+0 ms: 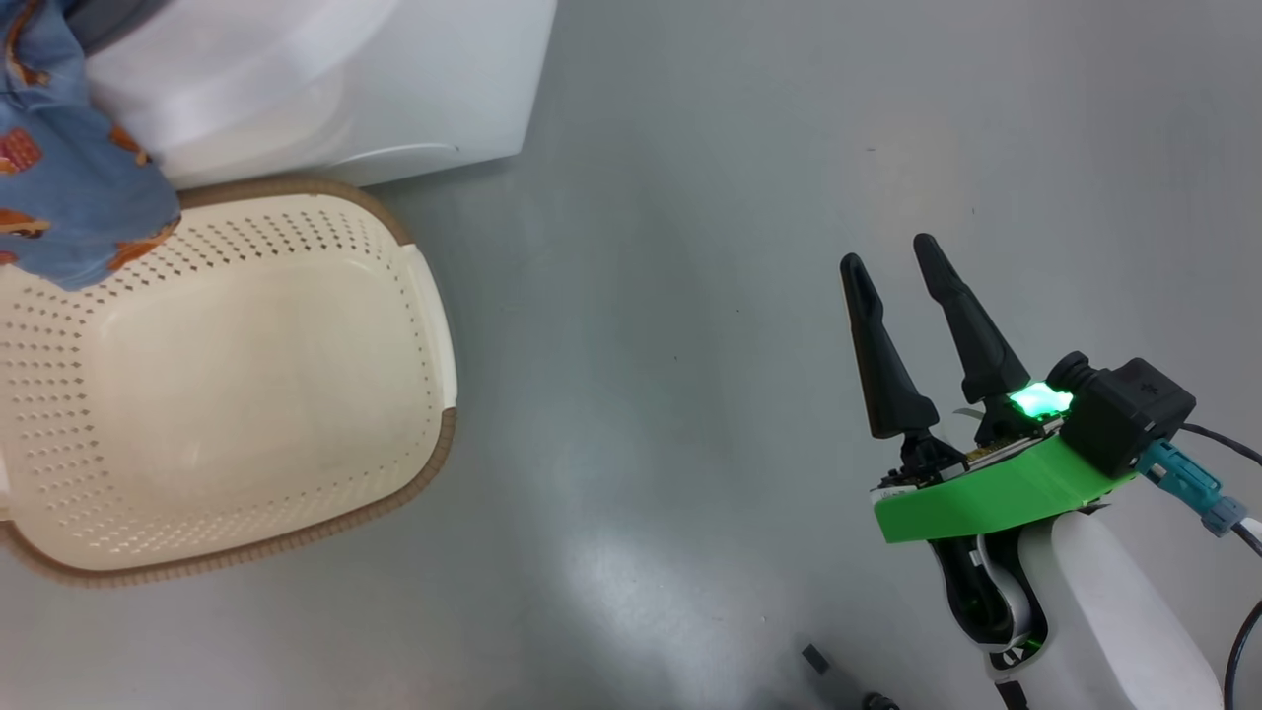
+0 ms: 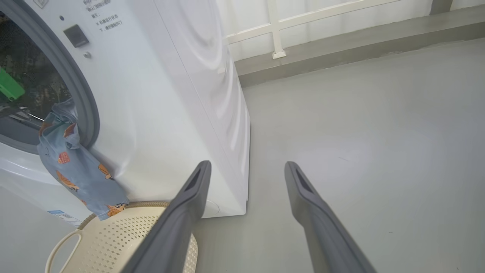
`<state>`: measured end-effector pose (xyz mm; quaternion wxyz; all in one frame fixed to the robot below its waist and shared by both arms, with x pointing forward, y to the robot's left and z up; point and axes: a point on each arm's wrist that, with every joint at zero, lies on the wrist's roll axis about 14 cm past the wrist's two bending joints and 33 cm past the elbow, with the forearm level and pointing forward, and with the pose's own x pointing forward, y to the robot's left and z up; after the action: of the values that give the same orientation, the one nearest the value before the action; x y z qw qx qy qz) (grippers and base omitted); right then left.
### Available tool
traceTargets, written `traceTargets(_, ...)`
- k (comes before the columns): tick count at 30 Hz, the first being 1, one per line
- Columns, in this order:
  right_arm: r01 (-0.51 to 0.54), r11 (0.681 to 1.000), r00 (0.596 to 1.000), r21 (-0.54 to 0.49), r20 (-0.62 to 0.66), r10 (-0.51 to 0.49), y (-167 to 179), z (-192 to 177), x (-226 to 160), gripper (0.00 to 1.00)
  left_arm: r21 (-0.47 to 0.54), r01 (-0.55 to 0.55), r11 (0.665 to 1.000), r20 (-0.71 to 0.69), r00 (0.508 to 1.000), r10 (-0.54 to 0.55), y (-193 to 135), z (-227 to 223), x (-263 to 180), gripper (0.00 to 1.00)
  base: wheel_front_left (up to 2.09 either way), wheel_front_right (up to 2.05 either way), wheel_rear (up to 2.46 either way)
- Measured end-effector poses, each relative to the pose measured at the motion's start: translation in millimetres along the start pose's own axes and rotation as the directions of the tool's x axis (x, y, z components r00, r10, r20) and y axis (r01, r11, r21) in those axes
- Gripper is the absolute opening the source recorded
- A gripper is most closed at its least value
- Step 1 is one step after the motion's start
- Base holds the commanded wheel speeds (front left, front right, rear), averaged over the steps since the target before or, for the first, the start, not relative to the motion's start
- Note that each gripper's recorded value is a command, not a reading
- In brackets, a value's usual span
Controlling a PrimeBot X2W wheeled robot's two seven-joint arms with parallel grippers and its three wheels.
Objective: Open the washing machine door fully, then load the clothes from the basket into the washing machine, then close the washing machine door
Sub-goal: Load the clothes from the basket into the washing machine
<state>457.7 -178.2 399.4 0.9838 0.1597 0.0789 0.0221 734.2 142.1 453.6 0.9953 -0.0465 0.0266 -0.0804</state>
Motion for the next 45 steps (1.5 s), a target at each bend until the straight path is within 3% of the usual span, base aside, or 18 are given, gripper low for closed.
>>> traceTargets(8,-0.003,1.000,1.000,-0.006,0.022,0.003,0,9,1,1.00,-0.094,-0.015,0.995,0.035,0.999,0.018,-1,-7,-24,1.00,0.00,0.00,0.00)
traceTargets(20,-0.029,0.999,0.998,-0.037,0.060,0.031,4,31,-7,1.00,-0.136,-0.023,0.990,0.071,0.997,0.033,-6,-2,-76,1.00,0.00,0.00,0.00)
traceTargets(45,-0.059,0.995,0.993,-0.077,0.100,0.067,11,59,-74,1.00,-0.065,-0.130,0.989,0.003,0.991,0.131,15,-2,-251,1.00,0.00,0.00,0.00)
